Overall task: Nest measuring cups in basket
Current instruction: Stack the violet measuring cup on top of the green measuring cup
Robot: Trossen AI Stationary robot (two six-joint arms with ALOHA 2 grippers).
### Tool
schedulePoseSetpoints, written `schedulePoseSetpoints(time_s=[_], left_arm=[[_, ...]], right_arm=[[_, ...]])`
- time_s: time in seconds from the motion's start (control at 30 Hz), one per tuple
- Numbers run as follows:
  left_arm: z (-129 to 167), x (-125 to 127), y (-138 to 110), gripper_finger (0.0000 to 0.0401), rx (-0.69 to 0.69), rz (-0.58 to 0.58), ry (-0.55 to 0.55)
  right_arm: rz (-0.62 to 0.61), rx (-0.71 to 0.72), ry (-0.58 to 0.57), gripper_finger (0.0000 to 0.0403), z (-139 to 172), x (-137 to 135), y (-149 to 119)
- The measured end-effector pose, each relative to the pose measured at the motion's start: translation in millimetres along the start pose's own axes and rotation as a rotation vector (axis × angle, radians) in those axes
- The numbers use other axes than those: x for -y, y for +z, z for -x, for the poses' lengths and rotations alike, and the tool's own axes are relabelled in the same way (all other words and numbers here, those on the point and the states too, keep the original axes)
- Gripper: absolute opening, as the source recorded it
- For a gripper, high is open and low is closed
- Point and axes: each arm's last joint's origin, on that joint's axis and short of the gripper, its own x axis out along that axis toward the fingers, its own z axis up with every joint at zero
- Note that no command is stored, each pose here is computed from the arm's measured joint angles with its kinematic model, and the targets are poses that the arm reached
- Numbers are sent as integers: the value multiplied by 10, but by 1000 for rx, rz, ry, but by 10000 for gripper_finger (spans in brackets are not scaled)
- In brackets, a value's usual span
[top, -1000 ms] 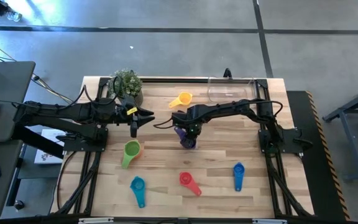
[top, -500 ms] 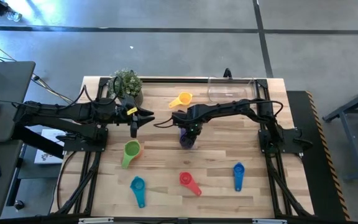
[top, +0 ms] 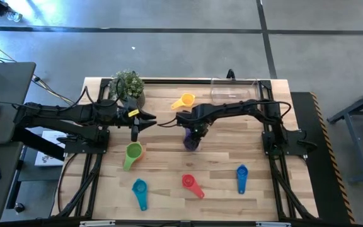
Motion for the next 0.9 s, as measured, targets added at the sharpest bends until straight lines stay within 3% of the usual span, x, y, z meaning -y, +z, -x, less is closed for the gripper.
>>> schedulePoseSetpoints(time_s=[0.2,0.4,0.67,0.9], left_arm=[[0,-2,-8,115,-9,-28,-2],[0,-1,-5,115,-6,-169,-2],[-91,18,41,115,55,-354,-8],[-314,-42,62,115,91,-426,17]], right_arm=[[-49,24,20,97,143,-2,-34],[-121,114,72,97,535,-25,-160],[-232,394,120,97,1323,-59,-578],[-325,667,169,97,1944,44,-1033]])
